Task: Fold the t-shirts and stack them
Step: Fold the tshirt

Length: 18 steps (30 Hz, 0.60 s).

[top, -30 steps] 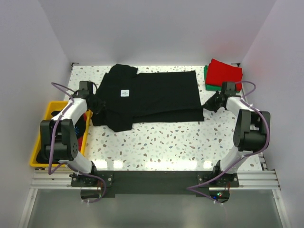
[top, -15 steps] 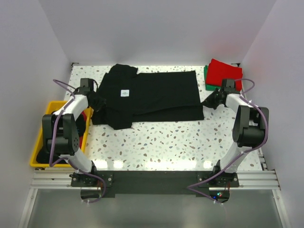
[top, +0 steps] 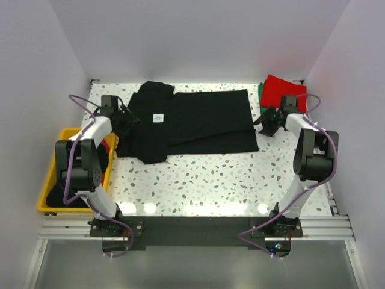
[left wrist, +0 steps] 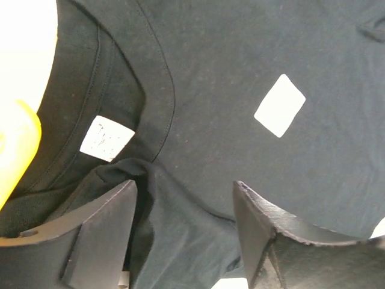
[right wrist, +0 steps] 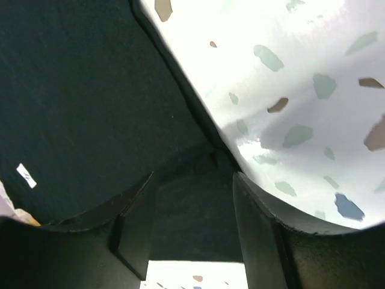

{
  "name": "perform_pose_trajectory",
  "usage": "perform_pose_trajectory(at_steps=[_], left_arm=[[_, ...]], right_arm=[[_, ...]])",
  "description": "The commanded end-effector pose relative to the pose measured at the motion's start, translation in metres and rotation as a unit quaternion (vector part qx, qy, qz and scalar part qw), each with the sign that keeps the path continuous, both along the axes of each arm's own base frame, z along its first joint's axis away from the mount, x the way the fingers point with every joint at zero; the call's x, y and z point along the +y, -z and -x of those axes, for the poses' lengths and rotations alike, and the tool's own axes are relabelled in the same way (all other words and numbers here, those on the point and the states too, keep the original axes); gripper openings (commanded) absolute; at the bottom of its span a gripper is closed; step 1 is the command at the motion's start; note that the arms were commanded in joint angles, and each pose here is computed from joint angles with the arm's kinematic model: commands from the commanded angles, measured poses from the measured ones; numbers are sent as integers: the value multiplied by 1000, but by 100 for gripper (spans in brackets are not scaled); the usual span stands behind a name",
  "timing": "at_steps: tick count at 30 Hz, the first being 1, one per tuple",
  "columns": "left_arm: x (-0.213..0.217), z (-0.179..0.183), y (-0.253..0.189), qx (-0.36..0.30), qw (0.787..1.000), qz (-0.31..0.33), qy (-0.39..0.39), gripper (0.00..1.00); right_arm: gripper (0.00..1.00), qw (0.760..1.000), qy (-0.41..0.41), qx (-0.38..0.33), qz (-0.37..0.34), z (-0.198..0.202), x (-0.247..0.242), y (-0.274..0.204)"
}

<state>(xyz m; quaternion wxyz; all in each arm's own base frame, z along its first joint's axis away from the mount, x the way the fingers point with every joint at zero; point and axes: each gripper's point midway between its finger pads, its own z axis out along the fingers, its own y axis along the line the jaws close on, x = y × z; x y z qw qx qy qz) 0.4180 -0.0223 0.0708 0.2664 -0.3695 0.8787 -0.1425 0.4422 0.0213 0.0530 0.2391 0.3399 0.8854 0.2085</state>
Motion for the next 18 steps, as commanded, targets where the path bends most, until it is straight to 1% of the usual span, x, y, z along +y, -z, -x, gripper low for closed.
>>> perform_pose_trajectory(at_steps=[1,3,4,6,7,8,10,11,15,18], left_arm=[[4,-11,-35,-64,998,-5,9,73],[5,2,-37,-66,998,-8,4,73],[5,14,-34,-61,998,-8,-1,74],[12,29,-28,-49,998,-22,-22,74],[13,37,-25,-42,998,-22,-33,74],[14,52,-20,-39,998,-23,-39,74],[22,65,-17,-34,996,-37,-70,74],[23,77,-15,-34,996,-41,-77,73],[28,100,-7,-30,992,-60,-104,65],[30,111,3,-20,990,-61,-122,63]], right_arm=[[56,999,-9,-33,38,5,-6,-36],[55,998,-9,-29,55,19,-5,-33],[55,997,-17,-42,61,25,2,-43],[54,997,-19,-25,77,46,5,-30],[53,996,-25,-40,82,52,11,-37],[51,996,-25,-23,85,67,13,-23],[51,995,-22,-27,89,78,17,-20],[50,996,-19,-24,86,90,18,-14],[49,995,-19,-22,91,104,24,-2],[49,996,-15,-16,82,106,27,8]])
